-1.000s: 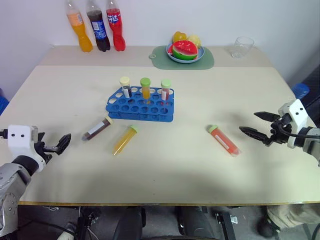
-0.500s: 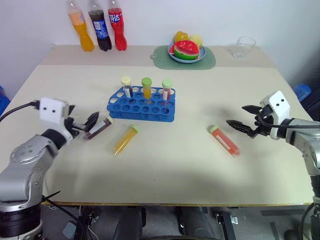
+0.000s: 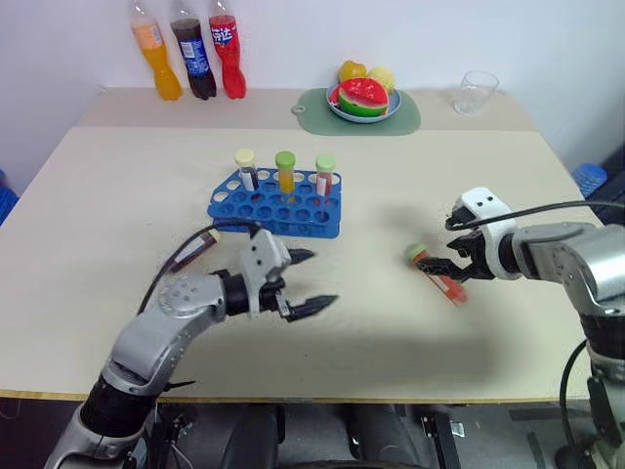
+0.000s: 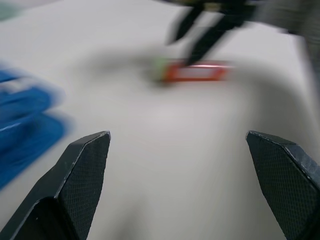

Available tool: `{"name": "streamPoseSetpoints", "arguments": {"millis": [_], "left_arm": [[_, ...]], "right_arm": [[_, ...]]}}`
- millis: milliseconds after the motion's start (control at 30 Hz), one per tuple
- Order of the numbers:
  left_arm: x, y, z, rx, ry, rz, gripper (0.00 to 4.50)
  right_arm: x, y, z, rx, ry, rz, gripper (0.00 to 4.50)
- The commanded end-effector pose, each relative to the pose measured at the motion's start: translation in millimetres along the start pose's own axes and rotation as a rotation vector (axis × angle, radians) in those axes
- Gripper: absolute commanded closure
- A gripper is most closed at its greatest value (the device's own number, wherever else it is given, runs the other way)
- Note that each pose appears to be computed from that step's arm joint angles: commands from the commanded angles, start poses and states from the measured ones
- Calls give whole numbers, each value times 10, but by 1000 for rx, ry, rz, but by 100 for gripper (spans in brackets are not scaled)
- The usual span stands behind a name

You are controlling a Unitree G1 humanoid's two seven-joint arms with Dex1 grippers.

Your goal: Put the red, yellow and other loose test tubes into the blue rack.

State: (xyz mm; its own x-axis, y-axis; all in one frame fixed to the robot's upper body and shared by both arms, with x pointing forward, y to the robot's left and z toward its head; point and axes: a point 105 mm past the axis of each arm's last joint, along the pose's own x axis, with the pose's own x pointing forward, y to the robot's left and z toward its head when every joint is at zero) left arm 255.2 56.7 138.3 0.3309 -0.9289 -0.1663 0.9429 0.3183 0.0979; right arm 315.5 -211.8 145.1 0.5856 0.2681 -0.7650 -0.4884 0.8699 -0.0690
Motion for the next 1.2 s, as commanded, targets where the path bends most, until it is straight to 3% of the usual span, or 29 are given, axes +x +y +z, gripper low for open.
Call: {"name": "streamPoseSetpoints", "arguments": {"millis": [33,167,433,567,700,767,833,900,1000,1200], "left_arm": [[31,-147,87,60,-28,-69,4],[19,-180,42,66,-24,-73,4],[-54,-217,-103,51,-5,-42,0],[-125,-194,-187,29,-4,11,0],[-254,15,-194,-33,-43,163,0],[-345,171,-206,-58,-60,261,0],[-409,300,-200,-60,-78,342,0],[-434,357,-190,-59,-90,375,0],[-588,654,-105,-27,-110,529,0],[-728,806,-77,-5,-78,586,0]], "right_arm": [[20,-29,-16,5,73,-26,0],[89,-61,-34,6,138,-27,0],[142,-30,-9,-51,167,3,364],[95,-2,125,-182,64,17,370],[-75,289,461,-377,-295,130,370],[-168,505,660,-436,-542,174,370],[-223,658,799,-425,-738,188,370],[-229,710,851,-405,-821,184,370],[14,893,1123,-229,-1079,100,370],[275,1066,1358,-60,-1234,51,370]]}}
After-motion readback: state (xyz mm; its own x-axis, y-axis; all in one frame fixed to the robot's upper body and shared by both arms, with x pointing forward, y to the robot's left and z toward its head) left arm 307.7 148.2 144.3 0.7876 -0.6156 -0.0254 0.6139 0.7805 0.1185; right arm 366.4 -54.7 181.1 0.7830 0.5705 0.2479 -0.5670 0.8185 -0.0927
